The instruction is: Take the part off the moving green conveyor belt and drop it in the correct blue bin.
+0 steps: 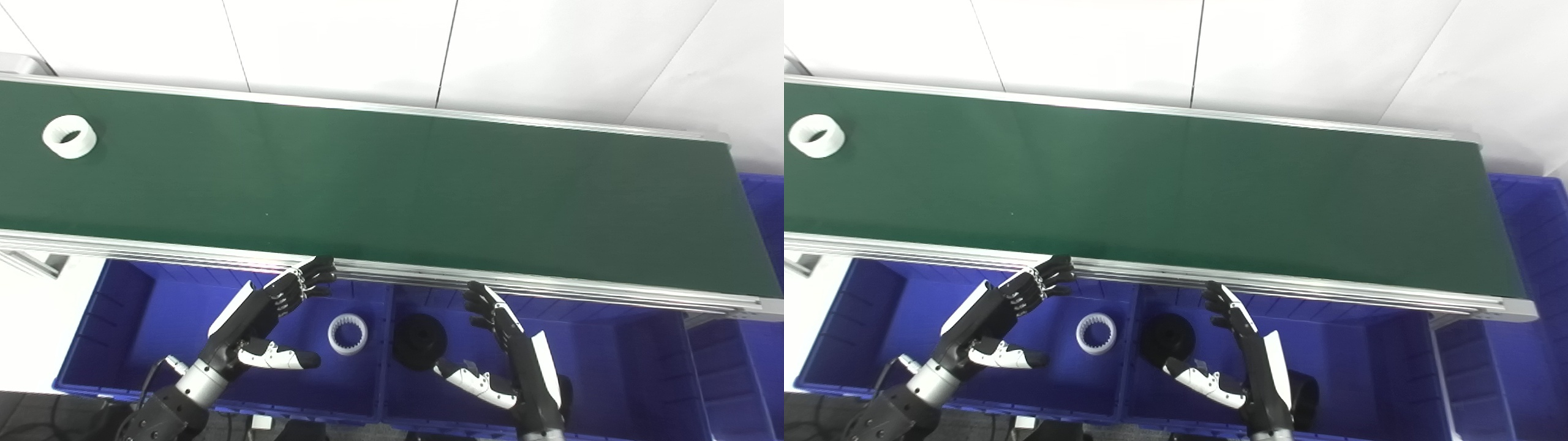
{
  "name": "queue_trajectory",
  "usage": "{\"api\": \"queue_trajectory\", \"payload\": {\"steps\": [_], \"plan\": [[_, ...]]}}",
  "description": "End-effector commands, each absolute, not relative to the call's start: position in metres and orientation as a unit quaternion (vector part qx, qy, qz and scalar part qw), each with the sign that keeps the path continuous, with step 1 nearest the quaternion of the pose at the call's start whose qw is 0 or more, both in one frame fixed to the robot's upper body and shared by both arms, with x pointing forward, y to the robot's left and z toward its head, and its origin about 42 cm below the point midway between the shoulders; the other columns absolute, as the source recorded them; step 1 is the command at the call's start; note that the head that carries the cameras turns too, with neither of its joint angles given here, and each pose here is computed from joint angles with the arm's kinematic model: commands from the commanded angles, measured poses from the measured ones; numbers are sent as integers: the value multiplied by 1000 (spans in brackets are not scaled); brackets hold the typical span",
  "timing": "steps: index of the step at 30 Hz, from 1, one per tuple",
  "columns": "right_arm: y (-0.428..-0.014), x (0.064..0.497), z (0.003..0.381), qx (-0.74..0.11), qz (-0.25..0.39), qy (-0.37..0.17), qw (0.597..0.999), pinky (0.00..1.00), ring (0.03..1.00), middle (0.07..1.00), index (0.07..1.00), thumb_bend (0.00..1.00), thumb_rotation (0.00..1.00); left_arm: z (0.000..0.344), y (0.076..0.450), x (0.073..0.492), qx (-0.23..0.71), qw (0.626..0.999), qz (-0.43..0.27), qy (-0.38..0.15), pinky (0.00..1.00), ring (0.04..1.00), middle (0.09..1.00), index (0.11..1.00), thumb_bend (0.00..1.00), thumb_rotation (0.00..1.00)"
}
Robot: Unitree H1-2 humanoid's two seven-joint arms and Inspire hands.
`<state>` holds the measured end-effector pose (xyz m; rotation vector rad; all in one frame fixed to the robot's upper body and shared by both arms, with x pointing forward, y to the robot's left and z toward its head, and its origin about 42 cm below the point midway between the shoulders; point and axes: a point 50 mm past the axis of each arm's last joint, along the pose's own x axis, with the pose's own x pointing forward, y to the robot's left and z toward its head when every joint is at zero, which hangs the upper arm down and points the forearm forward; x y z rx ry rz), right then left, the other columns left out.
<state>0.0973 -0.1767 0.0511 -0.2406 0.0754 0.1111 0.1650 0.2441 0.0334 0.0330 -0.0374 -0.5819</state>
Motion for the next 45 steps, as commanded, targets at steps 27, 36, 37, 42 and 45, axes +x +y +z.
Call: {"api": "queue_trajectory", "payload": {"steps": [27,36,37,42,45], "plan": [[-173,98,59,-108,54,3,993,767,823,844,868,842,439,40,246,168,23,956,-289,-44,832,877,901,893,897,314],[-161,95,55,-114,61,13,992,774,831,847,869,849,451,35,259,165,16,958,-285,-35,826,881,904,894,916,338],[-159,95,53,-115,60,15,991,773,831,848,868,850,448,34,261,164,15,958,-285,-32,828,884,906,896,920,340],[-160,89,45,-123,64,19,990,781,834,854,879,841,434,26,262,162,10,957,-290,-21,826,889,909,895,923,362],[-166,85,39,-124,60,15,990,759,827,853,878,823,414,21,256,161,3,956,-291,-15,818,879,902,879,936,365]]}}
